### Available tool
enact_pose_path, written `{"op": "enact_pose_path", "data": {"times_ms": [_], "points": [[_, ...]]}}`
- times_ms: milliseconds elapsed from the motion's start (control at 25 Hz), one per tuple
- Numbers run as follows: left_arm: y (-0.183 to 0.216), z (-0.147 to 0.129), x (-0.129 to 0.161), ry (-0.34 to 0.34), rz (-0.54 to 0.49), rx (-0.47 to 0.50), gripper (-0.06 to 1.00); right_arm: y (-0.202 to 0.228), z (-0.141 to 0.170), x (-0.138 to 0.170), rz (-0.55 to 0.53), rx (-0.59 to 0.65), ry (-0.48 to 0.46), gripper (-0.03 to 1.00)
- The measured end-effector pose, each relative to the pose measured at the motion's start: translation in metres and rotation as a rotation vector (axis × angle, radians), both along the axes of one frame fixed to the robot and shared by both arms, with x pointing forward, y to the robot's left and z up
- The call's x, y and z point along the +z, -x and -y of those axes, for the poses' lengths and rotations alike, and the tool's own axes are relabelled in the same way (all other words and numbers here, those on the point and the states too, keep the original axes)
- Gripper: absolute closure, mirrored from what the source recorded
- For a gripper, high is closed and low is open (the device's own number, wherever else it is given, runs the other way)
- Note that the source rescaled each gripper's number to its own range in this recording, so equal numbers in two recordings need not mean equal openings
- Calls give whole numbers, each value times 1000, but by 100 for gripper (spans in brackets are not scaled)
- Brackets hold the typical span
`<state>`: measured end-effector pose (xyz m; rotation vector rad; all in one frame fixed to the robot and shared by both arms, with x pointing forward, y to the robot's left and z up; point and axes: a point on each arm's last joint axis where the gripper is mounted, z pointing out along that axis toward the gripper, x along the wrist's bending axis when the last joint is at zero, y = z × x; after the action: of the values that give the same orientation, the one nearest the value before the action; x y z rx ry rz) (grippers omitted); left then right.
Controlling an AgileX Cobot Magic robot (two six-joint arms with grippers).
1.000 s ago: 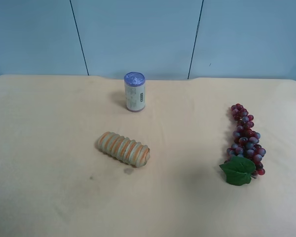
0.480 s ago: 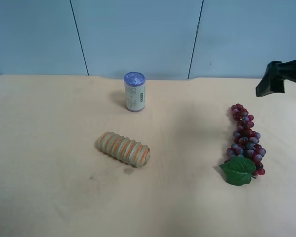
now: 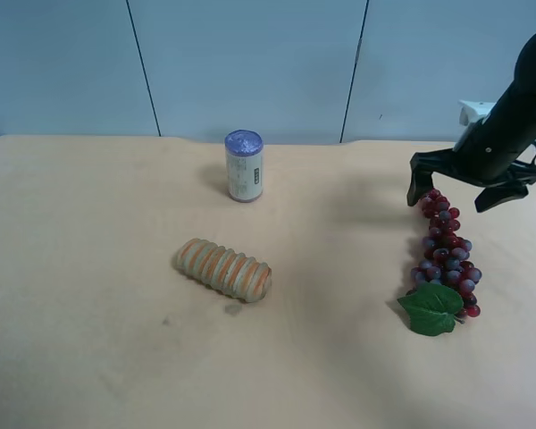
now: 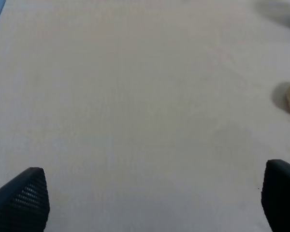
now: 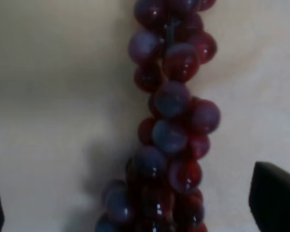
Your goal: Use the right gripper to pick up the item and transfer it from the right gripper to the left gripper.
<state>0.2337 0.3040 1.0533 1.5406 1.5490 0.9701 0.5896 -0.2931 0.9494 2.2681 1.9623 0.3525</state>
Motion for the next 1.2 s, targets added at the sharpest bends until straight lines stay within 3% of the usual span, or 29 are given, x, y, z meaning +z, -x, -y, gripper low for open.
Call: {"op": "enact_pose_path", "data": {"times_ms": [200, 960, 1200], "points": [[0, 0, 0, 0, 0, 0, 13, -6, 0, -25, -41, -2, 2, -3], [0, 0, 0, 0, 2, 0, 13, -16, 2, -53, -34, 1, 18, -3], [0, 0, 0, 0, 2, 0, 13, -16, 3, -53, -29, 1, 38, 18]]}}
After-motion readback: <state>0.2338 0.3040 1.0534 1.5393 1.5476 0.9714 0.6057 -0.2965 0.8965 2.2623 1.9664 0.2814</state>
